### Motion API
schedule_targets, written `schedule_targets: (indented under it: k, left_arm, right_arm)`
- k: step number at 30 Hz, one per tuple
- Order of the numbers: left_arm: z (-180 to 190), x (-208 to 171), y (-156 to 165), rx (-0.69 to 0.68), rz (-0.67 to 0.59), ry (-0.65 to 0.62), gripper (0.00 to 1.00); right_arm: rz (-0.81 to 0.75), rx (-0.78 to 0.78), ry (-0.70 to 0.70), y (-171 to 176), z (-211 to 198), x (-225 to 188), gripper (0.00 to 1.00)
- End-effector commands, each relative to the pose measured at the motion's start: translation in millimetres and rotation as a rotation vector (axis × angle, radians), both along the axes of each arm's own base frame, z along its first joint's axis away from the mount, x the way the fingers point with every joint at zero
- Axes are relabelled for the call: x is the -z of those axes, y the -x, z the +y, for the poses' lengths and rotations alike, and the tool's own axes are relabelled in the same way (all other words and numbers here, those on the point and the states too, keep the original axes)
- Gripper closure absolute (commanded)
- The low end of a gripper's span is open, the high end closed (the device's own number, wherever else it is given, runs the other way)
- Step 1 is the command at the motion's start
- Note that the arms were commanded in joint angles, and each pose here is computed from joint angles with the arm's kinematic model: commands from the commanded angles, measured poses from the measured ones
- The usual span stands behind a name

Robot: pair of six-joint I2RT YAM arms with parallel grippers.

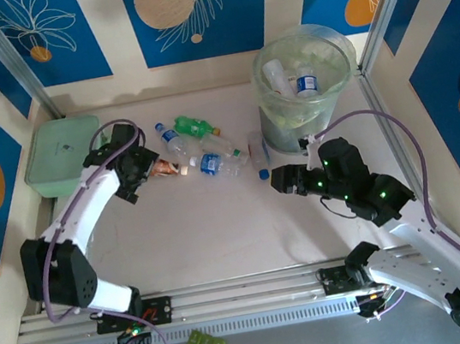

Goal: Put the plastic bottles in the bin

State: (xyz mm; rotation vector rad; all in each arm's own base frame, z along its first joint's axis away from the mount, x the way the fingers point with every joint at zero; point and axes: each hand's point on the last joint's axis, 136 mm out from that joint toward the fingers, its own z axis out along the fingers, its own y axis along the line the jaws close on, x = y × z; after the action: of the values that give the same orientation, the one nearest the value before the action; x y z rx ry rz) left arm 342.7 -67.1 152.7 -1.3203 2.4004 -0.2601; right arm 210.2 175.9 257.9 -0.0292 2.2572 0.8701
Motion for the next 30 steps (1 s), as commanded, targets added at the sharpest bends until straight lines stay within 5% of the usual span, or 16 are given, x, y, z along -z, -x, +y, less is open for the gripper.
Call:
schedule_targets:
  k: [1,17,30]
  left_arm:
    - [19.2,0.6,-15.1,-0.160,0.032,-0.032,0.00]
    - [28.7,73.0,-96.5,-0.203,0.202,-0.014,0.00]
    - [18.1,125.9,-100.3,-0.176,0.245,0.030,0.29]
  right_arm:
    - [-0.023,0.033,-0.006,-1.3,-5.0,-0.9,0.33]
    - [-0.025,0.025,0.014,4.1,-10.3,7.5,0.31]
    - [0.001,0.042,0.021,1.2,-11.0,16.3,0.30]
